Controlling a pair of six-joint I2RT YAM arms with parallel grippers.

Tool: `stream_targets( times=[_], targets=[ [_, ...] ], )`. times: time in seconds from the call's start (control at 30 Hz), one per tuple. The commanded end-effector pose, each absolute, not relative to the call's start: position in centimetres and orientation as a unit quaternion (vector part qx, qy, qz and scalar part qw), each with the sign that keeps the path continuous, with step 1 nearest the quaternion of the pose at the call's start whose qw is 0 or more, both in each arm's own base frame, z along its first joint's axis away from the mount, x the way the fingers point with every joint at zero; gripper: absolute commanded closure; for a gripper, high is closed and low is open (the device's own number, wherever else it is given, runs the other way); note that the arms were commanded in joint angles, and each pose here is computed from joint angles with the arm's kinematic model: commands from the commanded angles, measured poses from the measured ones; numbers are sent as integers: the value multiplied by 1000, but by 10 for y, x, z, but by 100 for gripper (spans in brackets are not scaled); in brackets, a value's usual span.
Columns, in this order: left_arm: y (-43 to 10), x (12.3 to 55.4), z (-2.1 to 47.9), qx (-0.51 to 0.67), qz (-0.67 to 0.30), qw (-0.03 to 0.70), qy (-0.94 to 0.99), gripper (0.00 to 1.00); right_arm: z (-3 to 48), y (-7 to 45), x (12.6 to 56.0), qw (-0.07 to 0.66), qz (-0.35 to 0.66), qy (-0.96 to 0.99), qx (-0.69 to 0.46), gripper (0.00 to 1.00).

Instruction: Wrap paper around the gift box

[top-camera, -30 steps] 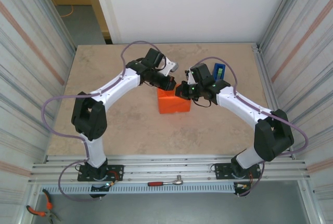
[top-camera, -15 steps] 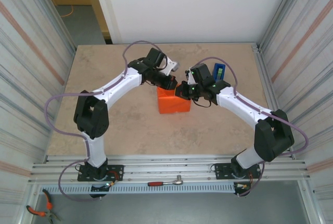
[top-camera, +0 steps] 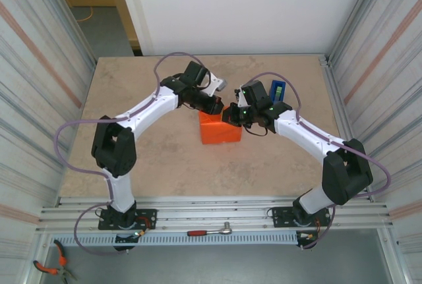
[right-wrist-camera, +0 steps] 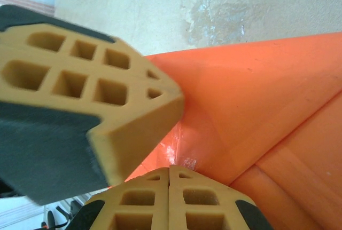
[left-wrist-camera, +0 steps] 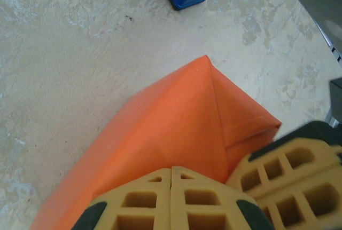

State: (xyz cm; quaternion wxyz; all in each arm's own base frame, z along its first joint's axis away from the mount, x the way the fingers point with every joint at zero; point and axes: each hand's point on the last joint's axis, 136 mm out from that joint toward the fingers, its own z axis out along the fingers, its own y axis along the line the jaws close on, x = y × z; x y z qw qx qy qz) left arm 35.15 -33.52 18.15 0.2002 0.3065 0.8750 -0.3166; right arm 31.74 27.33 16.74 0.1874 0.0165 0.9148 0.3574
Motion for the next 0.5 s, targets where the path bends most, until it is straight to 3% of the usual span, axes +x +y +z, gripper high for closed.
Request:
stream_targets(
  times=[0.0, 0.47],
  targets=[
    [-323, 336, 208, 318, -319, 214, 867, 100, 106, 254, 285, 103, 284, 952, 39, 100],
    [-312, 309, 184, 317, -319, 188, 873, 100, 106, 252, 284, 104, 282, 953, 40, 100]
  ],
)
